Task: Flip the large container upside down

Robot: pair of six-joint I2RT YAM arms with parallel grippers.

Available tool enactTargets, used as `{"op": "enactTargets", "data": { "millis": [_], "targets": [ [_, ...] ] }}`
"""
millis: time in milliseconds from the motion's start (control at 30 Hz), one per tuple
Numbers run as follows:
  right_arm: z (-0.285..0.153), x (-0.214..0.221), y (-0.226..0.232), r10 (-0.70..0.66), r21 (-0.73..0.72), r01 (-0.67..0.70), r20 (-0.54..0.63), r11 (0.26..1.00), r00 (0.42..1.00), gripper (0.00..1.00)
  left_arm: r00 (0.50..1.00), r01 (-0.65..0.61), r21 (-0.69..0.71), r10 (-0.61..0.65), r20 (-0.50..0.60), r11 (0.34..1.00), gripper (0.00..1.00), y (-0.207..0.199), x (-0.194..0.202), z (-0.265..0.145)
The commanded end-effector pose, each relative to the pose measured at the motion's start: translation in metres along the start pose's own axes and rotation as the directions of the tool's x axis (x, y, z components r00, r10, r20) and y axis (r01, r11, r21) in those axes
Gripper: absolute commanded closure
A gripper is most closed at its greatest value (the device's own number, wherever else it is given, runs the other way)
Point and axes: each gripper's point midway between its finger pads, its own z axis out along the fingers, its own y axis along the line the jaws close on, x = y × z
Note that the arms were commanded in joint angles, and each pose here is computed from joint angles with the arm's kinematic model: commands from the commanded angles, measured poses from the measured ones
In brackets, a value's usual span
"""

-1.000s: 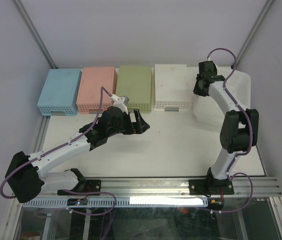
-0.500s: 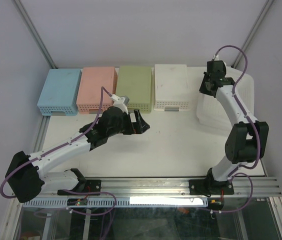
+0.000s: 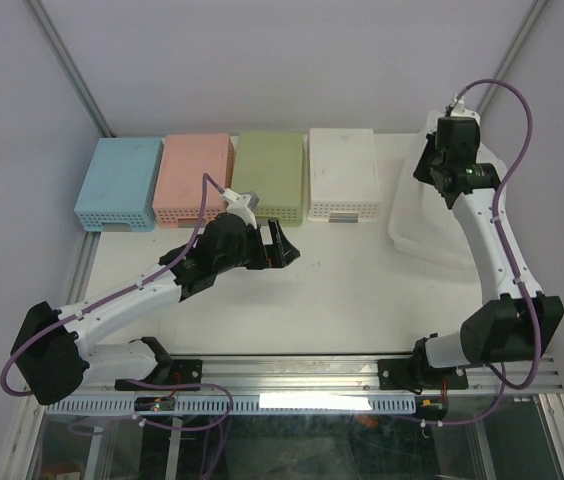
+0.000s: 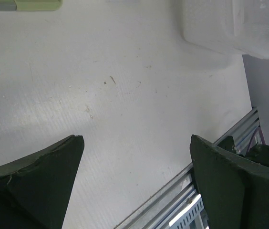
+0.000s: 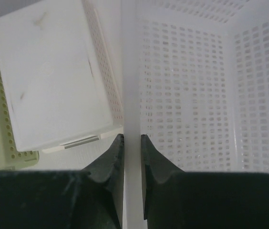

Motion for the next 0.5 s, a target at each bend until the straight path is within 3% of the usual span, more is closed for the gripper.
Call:
{"op": "enactTargets", "data": {
  "millis": [0,467],
  "targets": [
    [-0.066,-0.06,-0.001,0.051,-0.054,-0.041,0.216,0.998,0.975,1.0,0.999,-0.013,0.074,0.011,0.033,0.997,0.01,-0.021,-0.01,-0.002],
    [-0.155,-0.103,-0.005,0.128,-0.149,-0.074,0.401,0.986,0.907,1.0,0.999,-0.015,0.096,0.011,0.048,0.995,0.01,-0.026,-0.014,-0.005]
  ]
}}
